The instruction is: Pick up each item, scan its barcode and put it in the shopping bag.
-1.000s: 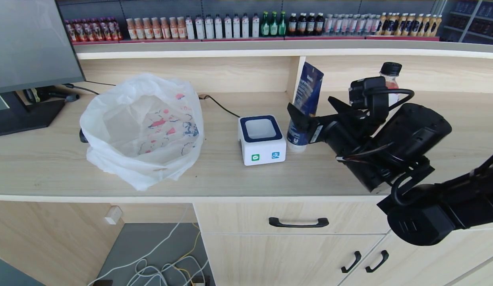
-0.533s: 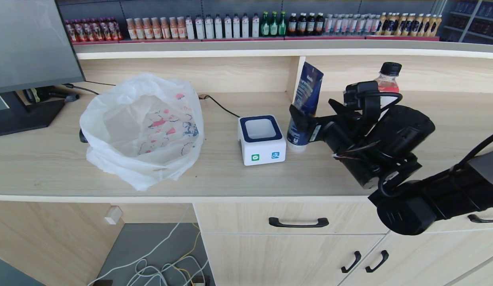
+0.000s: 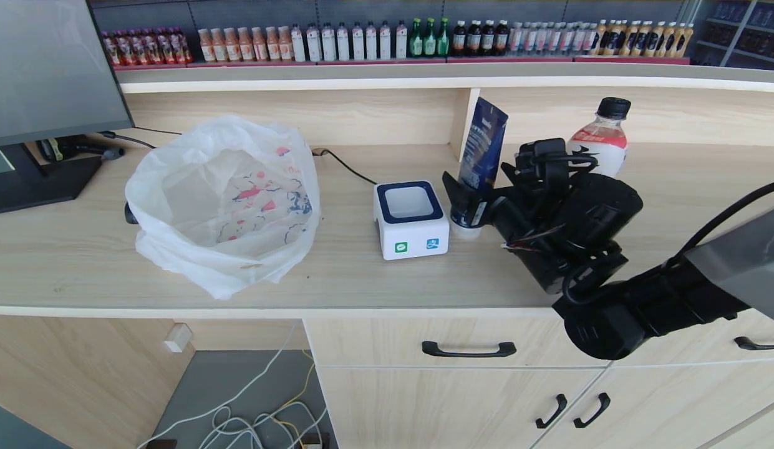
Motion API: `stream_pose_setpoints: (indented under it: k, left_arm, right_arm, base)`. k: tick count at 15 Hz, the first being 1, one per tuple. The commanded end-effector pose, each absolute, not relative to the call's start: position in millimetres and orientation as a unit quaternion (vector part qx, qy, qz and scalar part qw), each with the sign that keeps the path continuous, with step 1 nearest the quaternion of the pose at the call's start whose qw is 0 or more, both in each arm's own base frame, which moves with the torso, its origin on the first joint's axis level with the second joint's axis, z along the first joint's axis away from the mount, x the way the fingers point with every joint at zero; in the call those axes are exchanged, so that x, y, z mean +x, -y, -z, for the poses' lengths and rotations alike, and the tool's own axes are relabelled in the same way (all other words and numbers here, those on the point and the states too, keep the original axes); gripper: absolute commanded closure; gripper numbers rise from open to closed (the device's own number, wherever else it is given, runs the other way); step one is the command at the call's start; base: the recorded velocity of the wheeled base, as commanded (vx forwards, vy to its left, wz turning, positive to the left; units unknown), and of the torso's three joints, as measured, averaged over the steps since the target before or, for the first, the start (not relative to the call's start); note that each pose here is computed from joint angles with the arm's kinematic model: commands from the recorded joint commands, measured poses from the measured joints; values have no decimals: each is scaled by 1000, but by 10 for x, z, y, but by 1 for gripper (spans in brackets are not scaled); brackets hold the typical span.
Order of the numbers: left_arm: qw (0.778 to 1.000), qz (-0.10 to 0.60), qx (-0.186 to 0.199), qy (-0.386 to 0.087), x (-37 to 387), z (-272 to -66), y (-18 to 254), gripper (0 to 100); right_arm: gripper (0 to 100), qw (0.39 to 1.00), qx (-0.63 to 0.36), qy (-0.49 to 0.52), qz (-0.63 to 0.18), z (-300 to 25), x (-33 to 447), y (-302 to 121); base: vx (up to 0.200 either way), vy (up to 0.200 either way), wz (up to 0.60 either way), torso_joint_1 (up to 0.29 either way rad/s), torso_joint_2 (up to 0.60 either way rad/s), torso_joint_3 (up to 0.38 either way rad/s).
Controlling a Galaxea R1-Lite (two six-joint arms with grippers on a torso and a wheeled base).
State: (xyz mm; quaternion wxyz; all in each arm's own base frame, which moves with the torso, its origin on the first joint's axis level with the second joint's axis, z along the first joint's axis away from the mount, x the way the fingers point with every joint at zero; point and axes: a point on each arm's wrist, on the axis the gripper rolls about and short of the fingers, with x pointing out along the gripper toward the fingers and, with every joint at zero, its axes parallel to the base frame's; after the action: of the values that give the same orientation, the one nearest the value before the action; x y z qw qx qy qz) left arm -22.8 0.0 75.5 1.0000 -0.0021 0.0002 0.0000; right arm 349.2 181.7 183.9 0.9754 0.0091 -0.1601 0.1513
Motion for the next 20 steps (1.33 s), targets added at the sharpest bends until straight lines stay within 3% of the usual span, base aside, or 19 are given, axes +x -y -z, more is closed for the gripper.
stream_pose_setpoints:
  k: [1,12,13,20]
  left_arm:
    - [1000,0,-2,1,-228,-756,0,0]
    - [1000,0,-2,0,-228,-755,0,0]
    - [1000,0,-2,0,-228,-755,0,0]
    - [1000,0,-2,0,-228,-755,0,0]
  right_arm:
    - [0,976,8,157,-152,-1792,3540,-1843]
    - [0,975,10,163,-148,-1797,3586,-1846]
    - [100,976,9,161,-148,-1786,3583,-1844]
    - [100,976,9,161,-148,-1781,3588,-1840]
  base:
    - [0,0,0,0,0,0]
    - [0,0,0,0,0,0]
    - [0,0,0,0,0,0]
    - [0,0,0,0,0,0]
